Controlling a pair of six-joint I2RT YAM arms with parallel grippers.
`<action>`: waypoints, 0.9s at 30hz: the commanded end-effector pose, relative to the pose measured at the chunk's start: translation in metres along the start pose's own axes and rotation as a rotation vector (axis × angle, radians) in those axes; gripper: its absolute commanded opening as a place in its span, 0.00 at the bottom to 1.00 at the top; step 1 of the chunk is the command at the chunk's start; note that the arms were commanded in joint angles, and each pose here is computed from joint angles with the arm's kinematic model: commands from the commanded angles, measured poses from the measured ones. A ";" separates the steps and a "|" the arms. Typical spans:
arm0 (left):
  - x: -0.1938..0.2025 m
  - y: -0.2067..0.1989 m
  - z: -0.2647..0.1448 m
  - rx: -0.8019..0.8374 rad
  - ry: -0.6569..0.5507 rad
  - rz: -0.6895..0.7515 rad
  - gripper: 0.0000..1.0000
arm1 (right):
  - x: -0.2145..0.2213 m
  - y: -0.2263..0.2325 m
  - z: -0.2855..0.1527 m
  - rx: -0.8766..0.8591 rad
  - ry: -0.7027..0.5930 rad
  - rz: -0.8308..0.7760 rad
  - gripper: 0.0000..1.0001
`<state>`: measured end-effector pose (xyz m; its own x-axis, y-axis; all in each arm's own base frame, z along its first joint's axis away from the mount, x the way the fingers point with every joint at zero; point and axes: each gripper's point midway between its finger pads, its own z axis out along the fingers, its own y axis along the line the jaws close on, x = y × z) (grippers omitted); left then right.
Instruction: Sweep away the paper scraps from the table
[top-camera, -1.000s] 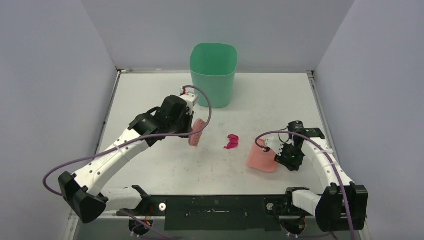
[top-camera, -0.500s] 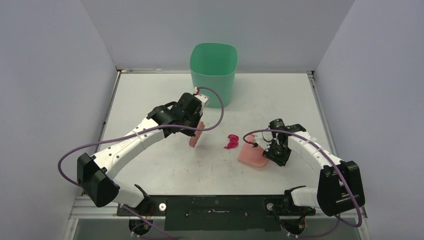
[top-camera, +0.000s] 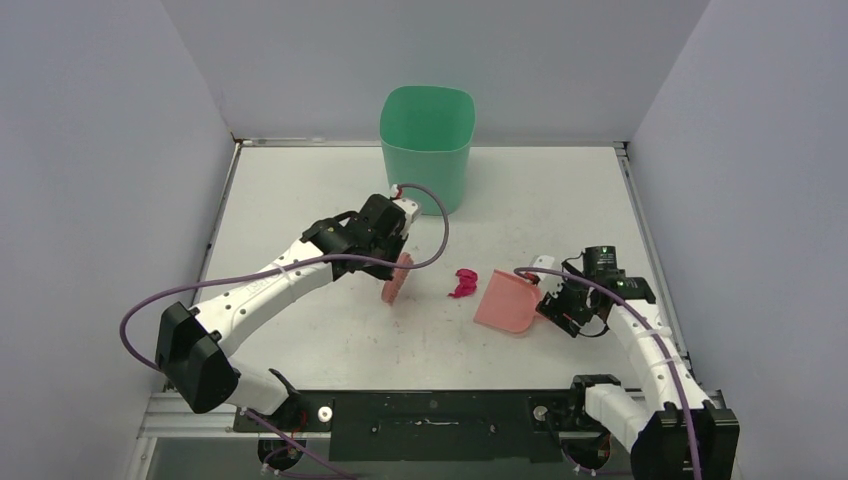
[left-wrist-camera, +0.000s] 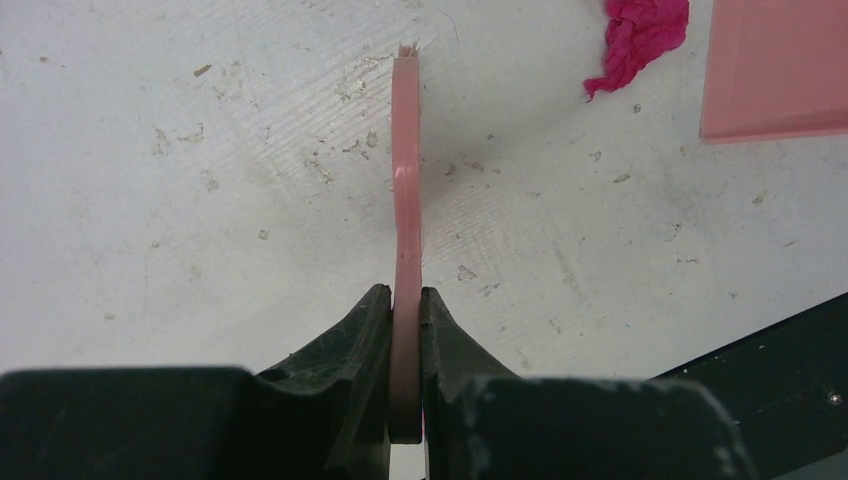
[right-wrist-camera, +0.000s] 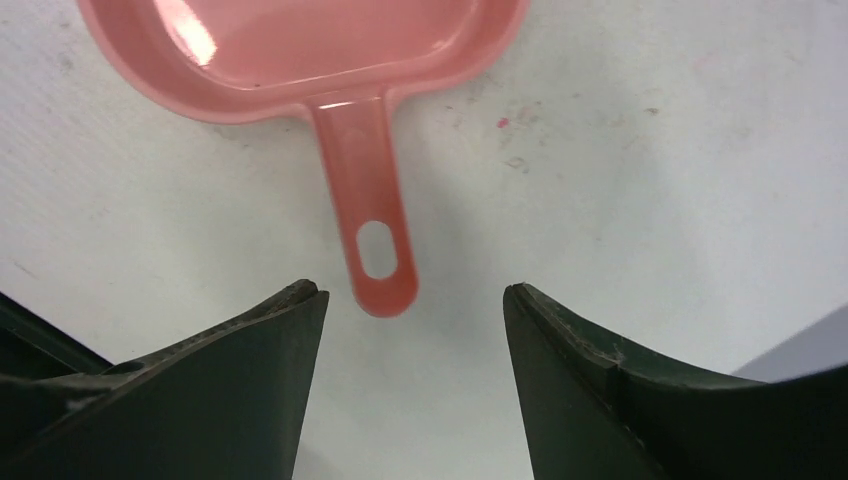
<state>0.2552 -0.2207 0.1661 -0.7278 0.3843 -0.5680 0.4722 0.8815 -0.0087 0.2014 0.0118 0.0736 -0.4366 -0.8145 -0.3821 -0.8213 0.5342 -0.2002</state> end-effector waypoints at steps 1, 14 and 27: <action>-0.019 -0.010 -0.008 0.059 -0.091 -0.011 0.00 | -0.005 0.016 0.016 -0.077 -0.088 -0.037 0.66; -0.049 -0.003 -0.016 0.010 -0.111 0.057 0.00 | 0.014 0.012 0.031 -0.157 -0.010 0.045 0.31; -0.091 0.004 -0.025 -0.059 -0.036 0.119 0.00 | 0.008 -0.001 -0.023 -0.221 0.159 0.029 0.05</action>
<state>0.3030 -0.2518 0.2269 -0.6545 0.4343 -0.6189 0.5210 0.8522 0.0471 0.2023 0.0046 0.0778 -0.4863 -0.8136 -0.3188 -0.8543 0.5193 -0.0222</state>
